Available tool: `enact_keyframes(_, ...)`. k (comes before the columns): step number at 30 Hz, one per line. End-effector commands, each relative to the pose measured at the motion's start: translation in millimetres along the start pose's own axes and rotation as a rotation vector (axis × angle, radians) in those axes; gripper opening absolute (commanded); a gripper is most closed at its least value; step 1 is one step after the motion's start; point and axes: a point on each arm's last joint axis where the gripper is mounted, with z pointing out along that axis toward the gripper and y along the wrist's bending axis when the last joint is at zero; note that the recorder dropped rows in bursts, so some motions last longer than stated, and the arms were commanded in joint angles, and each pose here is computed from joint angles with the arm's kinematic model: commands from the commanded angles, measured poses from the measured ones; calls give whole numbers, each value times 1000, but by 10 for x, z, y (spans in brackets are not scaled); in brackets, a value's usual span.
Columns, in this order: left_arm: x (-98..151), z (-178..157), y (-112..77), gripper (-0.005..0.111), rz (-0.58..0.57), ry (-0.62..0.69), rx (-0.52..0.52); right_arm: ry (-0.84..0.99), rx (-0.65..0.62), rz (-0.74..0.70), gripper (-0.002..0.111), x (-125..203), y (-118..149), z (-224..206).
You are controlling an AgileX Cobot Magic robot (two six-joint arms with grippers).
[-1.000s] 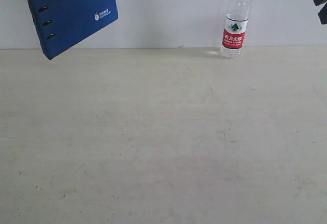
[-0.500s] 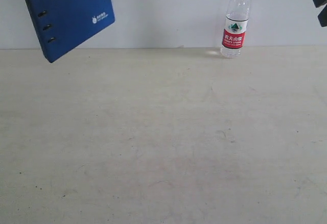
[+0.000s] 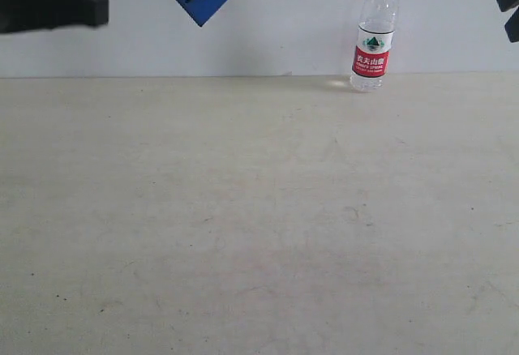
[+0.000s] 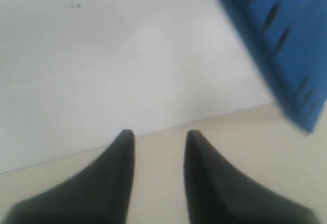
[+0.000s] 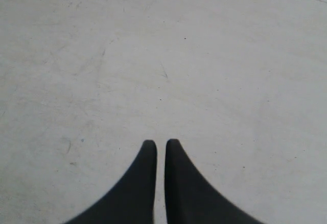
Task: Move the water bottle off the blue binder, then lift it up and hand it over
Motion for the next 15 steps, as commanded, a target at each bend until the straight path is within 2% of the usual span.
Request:
enact_keyframes(1,487,566,73,5,397,67,-185,-17,11,-1,0,-15,-4,-50)
enact_keyframes(2,525,608,134,5,370,77,-203,-17,11,-1,0,-15,-4,-50)
enact_keyframes(3,555,622,338,5,264,96,-267,-17,11,-1,0,-15,-4,-50)
enact_keyframes(4,574,609,437,5,210,112,-290,-14,9,-1,0,-13,-3,-50)
enact_keyframes(5,620,542,711,5,149,151,-332,-14,7,0,0,-12,-1,-50)
enact_keyframes(6,656,445,951,5,125,183,-349,-19,-5,9,0,-18,10,-50)
enact_keyframes(8,693,321,1147,5,102,219,-343,-27,-21,22,0,-25,24,-50)
enact_keyframes(11,582,55,1250,5,-22,183,-325,-42,-47,43,0,-39,47,-51)
enact_keyframes(13,384,-199,1196,5,-32,105,-297,-48,-58,50,0,-45,58,-52)
enact_keyframes(14,140,-525,1106,5,-43,0,-251,-42,-62,50,0,-40,61,-52)
enact_keyframes(15,51,-673,1056,5,-53,-43,-224,-39,-67,53,0,-37,66,-52)
